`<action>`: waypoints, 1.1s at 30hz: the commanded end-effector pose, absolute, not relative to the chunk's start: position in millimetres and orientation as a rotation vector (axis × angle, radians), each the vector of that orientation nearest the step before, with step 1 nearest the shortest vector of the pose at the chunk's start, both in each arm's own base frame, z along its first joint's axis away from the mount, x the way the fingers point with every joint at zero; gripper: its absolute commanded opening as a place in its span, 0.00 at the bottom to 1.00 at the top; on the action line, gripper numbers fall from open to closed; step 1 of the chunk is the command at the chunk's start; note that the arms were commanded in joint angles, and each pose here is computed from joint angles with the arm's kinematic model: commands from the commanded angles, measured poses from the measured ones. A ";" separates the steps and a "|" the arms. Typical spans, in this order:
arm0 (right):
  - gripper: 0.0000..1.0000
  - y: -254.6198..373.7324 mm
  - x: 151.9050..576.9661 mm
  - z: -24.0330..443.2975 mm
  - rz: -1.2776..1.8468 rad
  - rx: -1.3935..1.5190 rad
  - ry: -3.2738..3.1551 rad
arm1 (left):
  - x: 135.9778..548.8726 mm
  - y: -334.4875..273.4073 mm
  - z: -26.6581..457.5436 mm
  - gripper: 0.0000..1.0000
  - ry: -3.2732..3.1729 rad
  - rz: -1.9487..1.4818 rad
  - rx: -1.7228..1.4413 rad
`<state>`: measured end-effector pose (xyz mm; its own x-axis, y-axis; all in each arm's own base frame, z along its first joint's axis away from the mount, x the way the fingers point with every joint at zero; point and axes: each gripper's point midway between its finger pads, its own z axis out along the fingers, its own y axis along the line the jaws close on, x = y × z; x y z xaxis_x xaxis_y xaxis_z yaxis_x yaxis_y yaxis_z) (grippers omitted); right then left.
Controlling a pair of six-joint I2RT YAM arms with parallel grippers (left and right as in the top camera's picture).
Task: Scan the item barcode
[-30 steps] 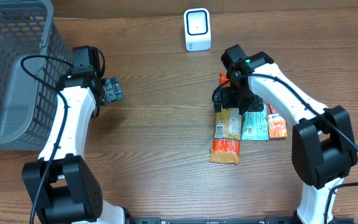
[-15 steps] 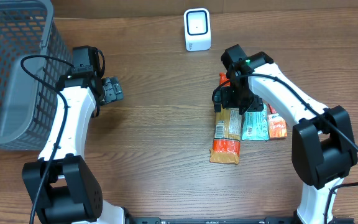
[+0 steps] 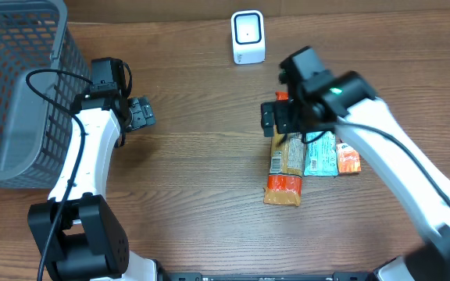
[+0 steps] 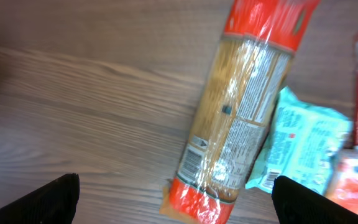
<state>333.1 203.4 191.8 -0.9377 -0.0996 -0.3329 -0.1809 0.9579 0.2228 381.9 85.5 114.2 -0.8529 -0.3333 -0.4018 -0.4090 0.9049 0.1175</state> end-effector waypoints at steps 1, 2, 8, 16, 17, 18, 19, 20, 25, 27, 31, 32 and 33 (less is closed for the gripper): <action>1.00 177.2 330.5 244.3 0.324 -0.152 2.625 | 385.9 88.3 122.3 1.00 2.668 0.294 -0.534; 1.00 170.8 328.2 255.7 0.322 -0.137 2.592 | 385.9 88.3 122.3 1.00 2.668 0.294 -0.534; 1.00 133.0 294.4 325.0 0.369 -0.062 2.399 | 385.9 88.3 122.3 1.00 2.668 0.294 -0.534; 1.00 85.3 218.8 411.5 0.421 -0.008 2.066 | 385.9 88.3 122.3 1.00 2.668 0.294 -0.534; 1.00 81.1 209.6 418.5 0.432 -0.006 2.033 | 385.9 88.3 122.3 1.00 2.668 0.294 -0.534; 1.00 76.0 198.3 426.4 0.446 -0.004 1.993 | 385.9 88.3 122.3 1.00 2.668 0.294 -0.534; 1.00 70.9 187.1 433.7 0.459 -0.002 1.955 | 385.9 88.3 122.3 1.00 2.668 0.294 -0.534; 1.00 66.8 178.7 438.8 0.468 0.001 1.926 | 385.9 88.3 122.3 1.00 2.668 0.294 -0.534; 1.00 42.6 136.4 454.9 0.484 0.036 1.802 | 385.9 88.1 122.3 1.00 2.668 0.294 -0.533; 1.00 34.2 123.6 453.8 0.473 0.057 1.783 | 385.9 88.3 122.3 1.00 2.668 0.294 -0.534; 1.00 19.3 102.6 444.1 0.429 0.111 1.779 | 385.9 88.1 122.3 1.00 2.668 0.294 -0.533; 1.00 17.3 100.2 441.9 0.421 0.120 1.778 | 385.9 88.3 122.3 1.00 2.668 0.294 -0.534; 1.00 15.9 98.5 439.9 0.415 0.129 1.776 | 385.9 88.3 122.3 1.00 2.668 0.294 -0.534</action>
